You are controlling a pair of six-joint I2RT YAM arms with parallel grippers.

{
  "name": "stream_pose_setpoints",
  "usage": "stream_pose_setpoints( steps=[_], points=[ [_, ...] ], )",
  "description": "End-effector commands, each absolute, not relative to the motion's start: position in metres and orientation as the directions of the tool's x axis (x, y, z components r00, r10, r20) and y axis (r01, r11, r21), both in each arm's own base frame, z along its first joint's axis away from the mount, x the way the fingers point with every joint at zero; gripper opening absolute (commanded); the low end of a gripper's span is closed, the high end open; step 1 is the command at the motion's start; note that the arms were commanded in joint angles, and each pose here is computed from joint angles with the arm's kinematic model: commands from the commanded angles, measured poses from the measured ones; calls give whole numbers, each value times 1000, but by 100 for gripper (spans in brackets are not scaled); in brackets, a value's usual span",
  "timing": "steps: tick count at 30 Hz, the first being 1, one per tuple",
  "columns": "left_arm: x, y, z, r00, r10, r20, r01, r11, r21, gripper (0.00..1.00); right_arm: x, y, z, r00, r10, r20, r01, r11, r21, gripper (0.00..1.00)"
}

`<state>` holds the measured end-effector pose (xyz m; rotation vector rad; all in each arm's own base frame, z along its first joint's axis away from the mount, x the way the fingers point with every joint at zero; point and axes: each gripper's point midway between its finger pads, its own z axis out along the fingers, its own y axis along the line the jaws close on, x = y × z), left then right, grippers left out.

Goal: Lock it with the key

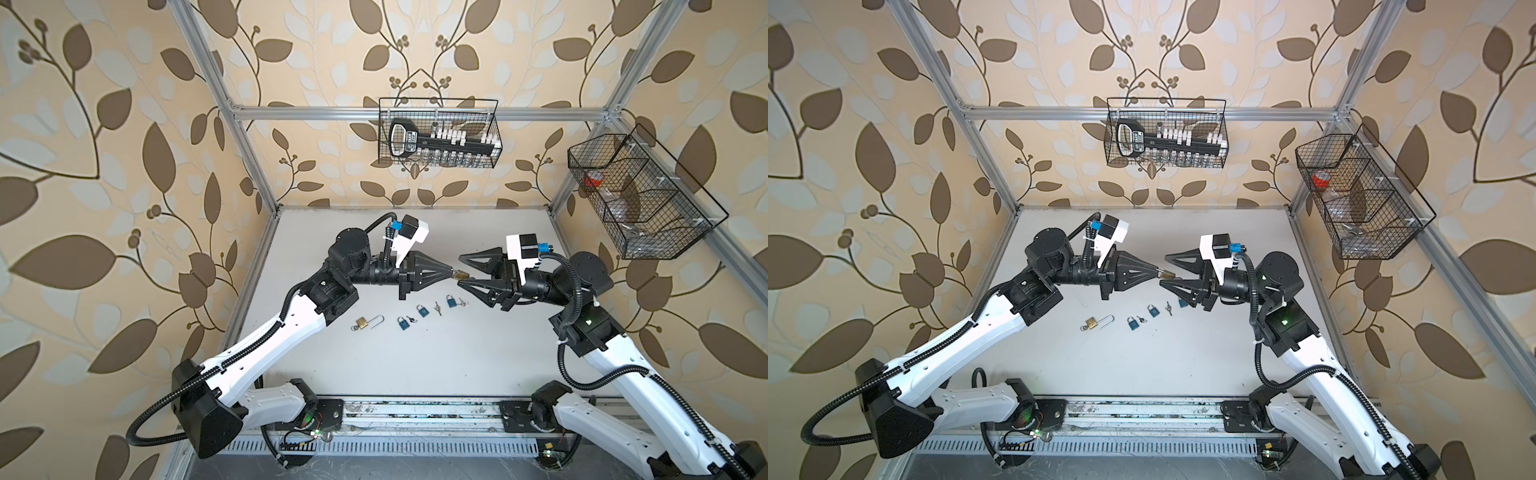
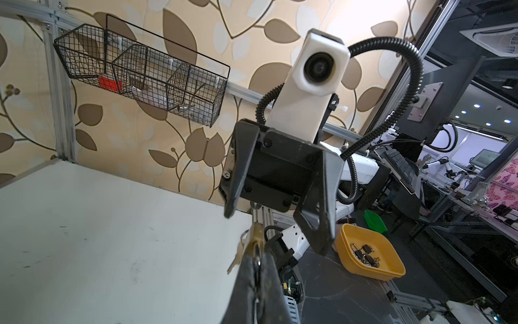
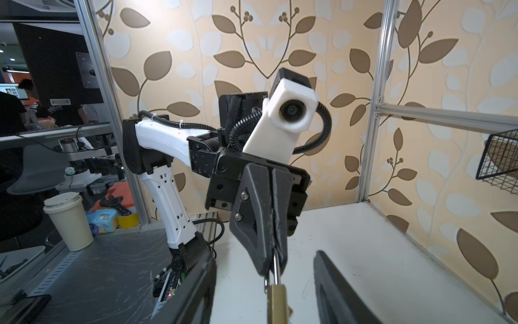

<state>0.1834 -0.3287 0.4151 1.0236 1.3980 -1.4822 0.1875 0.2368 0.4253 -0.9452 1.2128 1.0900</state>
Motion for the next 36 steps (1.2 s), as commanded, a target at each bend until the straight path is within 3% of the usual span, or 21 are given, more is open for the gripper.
stream_pose_setpoints(
  steps=[1,14,23,27,29,30,31,33,36],
  points=[
    [174,-320,438,-264,-106,-959,964,-52,-260,0,185,238,418,12,109,-994,-976,218,13,59],
    [171,-314,448,-241,-138,-961,971,-46,-237,0,186,238,412,-9,98,-995,-974,225,31,45],
    [170,-313,449,-243,-146,-959,970,-43,-239,0,182,238,420,-12,128,-992,-979,199,38,21],
    [171,-313,451,-236,-153,-960,972,-35,-234,0,183,237,425,-16,143,-990,-976,214,47,0],
    [171,-311,452,-227,-149,-962,974,-19,-227,0,186,235,425,-24,137,-990,-970,238,57,0],
    [172,-310,452,-221,-140,-965,975,-8,-222,3,187,235,425,-29,126,-992,-967,246,59,0],
    [171,-310,450,-213,-121,-970,977,2,-214,18,188,235,426,-31,116,-993,-966,253,60,0],
    [170,-307,448,-187,-72,-980,981,34,-190,34,189,234,427,-36,95,-995,-963,262,59,0],
    [169,-297,443,-136,-3,-991,985,107,-136,38,187,237,422,-53,25,-998,-968,243,58,0]
  ],
)
